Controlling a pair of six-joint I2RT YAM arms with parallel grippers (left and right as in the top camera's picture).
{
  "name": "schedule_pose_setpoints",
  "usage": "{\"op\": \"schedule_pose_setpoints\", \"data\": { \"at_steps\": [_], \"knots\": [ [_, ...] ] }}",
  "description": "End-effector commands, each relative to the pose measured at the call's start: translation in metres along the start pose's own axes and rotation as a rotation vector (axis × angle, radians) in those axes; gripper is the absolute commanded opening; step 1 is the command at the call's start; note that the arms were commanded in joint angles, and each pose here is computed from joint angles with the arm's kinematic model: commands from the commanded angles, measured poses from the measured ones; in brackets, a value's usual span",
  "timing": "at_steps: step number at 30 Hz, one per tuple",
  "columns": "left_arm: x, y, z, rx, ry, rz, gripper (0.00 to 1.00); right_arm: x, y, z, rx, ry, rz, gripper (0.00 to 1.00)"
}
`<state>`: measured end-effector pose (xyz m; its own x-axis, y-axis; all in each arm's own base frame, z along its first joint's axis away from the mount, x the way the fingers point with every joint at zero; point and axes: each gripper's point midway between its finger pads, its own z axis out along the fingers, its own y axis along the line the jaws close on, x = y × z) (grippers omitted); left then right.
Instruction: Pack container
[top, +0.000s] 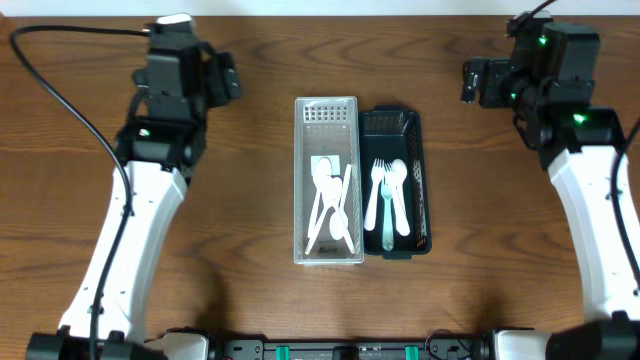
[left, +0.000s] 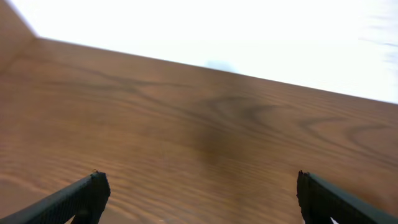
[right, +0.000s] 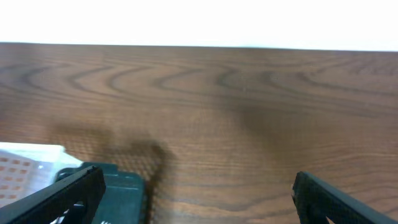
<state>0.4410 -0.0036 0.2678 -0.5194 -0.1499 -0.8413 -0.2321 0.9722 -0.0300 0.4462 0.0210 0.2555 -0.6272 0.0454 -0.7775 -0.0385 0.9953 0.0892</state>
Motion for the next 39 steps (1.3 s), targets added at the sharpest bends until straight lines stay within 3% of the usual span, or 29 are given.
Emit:
{"op": "schedule_pose_setpoints", "data": {
  "at_steps": [1, 9, 17, 23, 27, 30, 34, 39],
  "knots": [
    [0.004, 0.019, 0.007, -0.052, 0.028, 0.061, 0.98, 0.003, -0.003, 0.001, 0.021, 0.012, -0.017, 0.99],
    [0.031, 0.033, -0.001, -0.077, 0.106, 0.080, 0.98, 0.037, -0.031, -0.017, 0.181, 0.125, -0.043, 0.99],
    [0.054, 0.044, -0.069, -0.031, -0.033, -0.014, 0.98, 0.094, -0.025, -0.072, 0.179, 0.044, -0.036, 0.99],
    [0.100, 0.043, -0.143, 0.097, -0.180, -0.007, 0.98, 0.147, -0.006, -0.128, 0.106, -0.080, -0.047, 0.99],
    [0.142, 0.061, -0.176, 0.126, -0.191, 0.001, 0.98, 0.186, -0.004, -0.160, 0.075, -0.109, -0.065, 0.99],
    [0.164, 0.075, -0.194, 0.124, -0.188, 0.002, 0.98, 0.212, -0.009, -0.180, 0.074, -0.117, -0.064, 0.99],
    [0.164, 0.080, -0.207, 0.138, -0.242, -0.018, 0.98, 0.221, -0.012, -0.195, 0.073, -0.158, -0.060, 0.99],
    [0.174, 0.082, -0.205, 0.128, -0.203, -0.004, 0.98, 0.233, -0.013, -0.194, 0.078, -0.114, -0.064, 0.99]
  ]
}}
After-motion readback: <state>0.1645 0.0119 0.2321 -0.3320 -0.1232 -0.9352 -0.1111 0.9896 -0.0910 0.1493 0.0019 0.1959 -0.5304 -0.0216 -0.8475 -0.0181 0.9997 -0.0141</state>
